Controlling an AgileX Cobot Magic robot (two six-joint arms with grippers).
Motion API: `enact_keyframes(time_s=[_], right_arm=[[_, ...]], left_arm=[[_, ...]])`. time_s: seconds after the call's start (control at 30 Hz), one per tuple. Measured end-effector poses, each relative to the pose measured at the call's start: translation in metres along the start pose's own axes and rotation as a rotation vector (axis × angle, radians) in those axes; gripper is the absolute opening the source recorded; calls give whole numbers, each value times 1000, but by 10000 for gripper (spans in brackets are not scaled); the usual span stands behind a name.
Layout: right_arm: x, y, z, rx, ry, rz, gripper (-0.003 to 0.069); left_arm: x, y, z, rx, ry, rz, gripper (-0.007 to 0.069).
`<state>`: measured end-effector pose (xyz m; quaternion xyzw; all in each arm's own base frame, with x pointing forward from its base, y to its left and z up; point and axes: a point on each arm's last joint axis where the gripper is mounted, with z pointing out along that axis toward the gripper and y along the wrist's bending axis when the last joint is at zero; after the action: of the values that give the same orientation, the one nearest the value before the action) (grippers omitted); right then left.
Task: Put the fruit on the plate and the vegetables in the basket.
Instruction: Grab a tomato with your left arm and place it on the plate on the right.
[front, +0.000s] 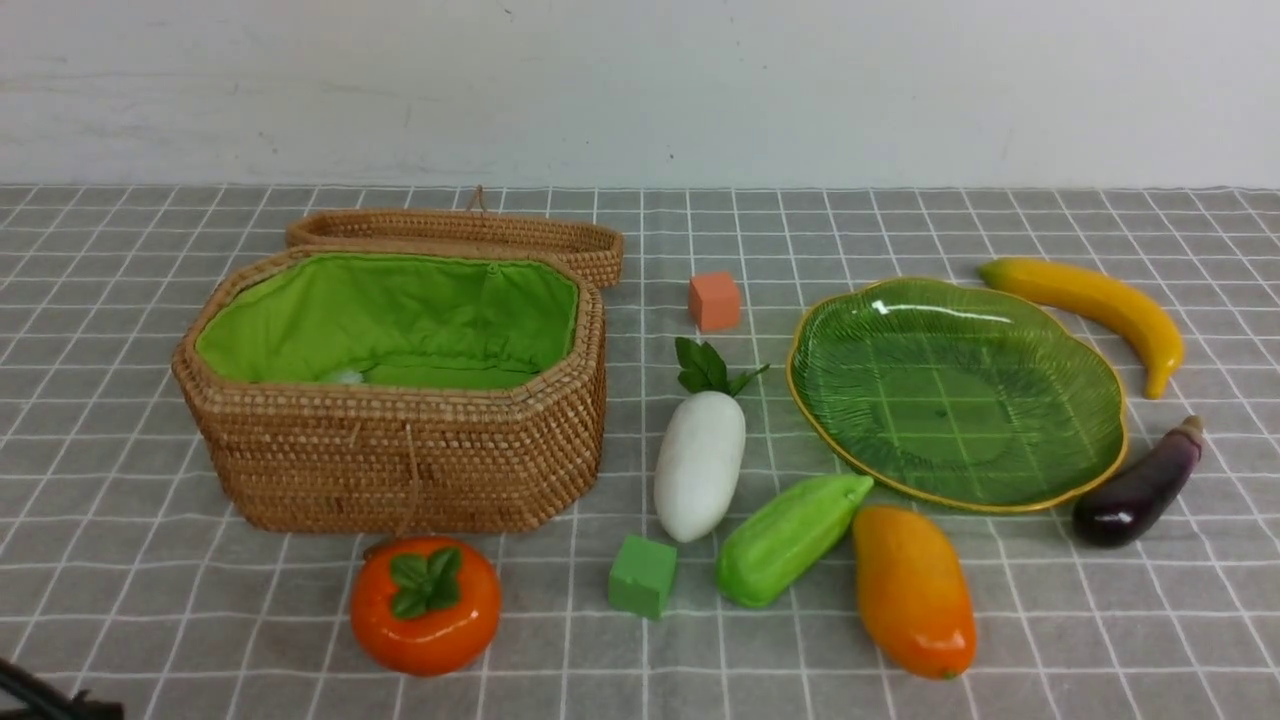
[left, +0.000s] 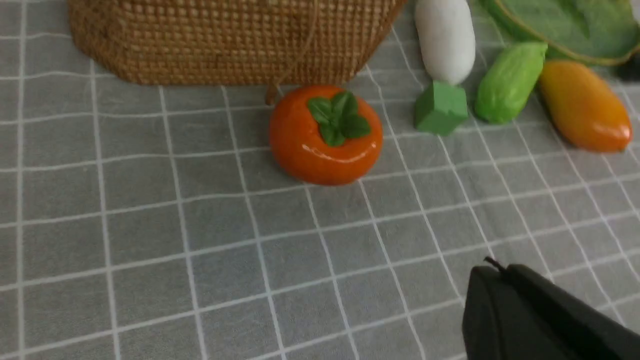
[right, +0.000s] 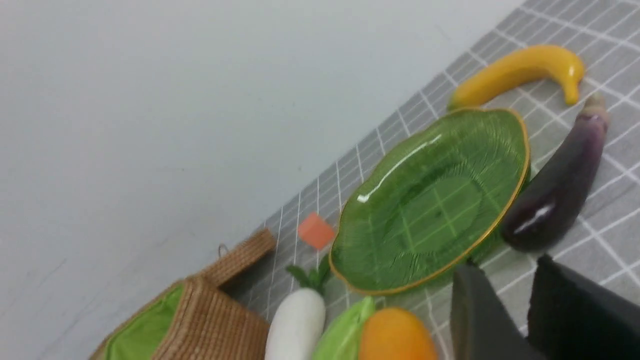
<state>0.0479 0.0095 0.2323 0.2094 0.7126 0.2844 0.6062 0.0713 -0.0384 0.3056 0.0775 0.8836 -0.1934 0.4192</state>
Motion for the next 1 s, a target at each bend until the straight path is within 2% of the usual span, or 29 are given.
enact_keyframes(time_s=[0.13, 0.27, 0.43, 0.47, 0.5, 0.6, 0.67, 0.73, 0.77, 0.8, 0.83, 0.87, 0.9, 0.97, 1.0], right_arm=[[-41, 50, -20, -68, 265, -305, 39], [-73, 85, -36, -166, 437, -500, 6], [-89, 102, -48, -258, 485, -553, 6], [-90, 103, -49, -271, 486, -556, 6], [-90, 103, -49, -271, 486, -556, 6], [-88, 102, -48, -268, 502, -557, 6], [-85, 100, -47, -260, 516, -558, 6], [-83, 99, -46, -255, 527, -559, 9], [-83, 99, -46, -255, 528, -559, 9], [-83, 99, -46, -256, 529, -557, 10], [-83, 99, -46, -257, 529, -557, 10], [-83, 99, -46, -256, 530, -557, 12], [-82, 99, -46, -255, 532, -557, 13], [-82, 98, -45, -255, 535, -560, 13], [-81, 98, -45, -255, 535, -564, 13]], left_arm=[[-12, -6, 22, 28, 174, 155, -13], [-20, -11, 53, -16, 266, 336, -13], [-23, -23, 94, -102, 310, 499, -13], [-22, -31, 108, -123, 309, 567, -13], [-22, -33, 108, -117, 303, 563, -13], [-19, -50, 137, -126, 264, 737, 18], [-14, -58, 154, -119, 252, 807, 102], [-9, -60, 173, -137, 264, 847, 227], [-9, -60, 174, -139, 266, 857, 252], [-4, -59, 188, -166, 282, 863, 357], [-4, -59, 189, -168, 285, 873, 370], [-1, -58, 198, -189, 293, 871, 456], [2, -57, 205, -208, 300, 876, 510], [7, -54, 217, -253, 304, 884, 591], [9, -52, 223, -279, 302, 899, 608]])
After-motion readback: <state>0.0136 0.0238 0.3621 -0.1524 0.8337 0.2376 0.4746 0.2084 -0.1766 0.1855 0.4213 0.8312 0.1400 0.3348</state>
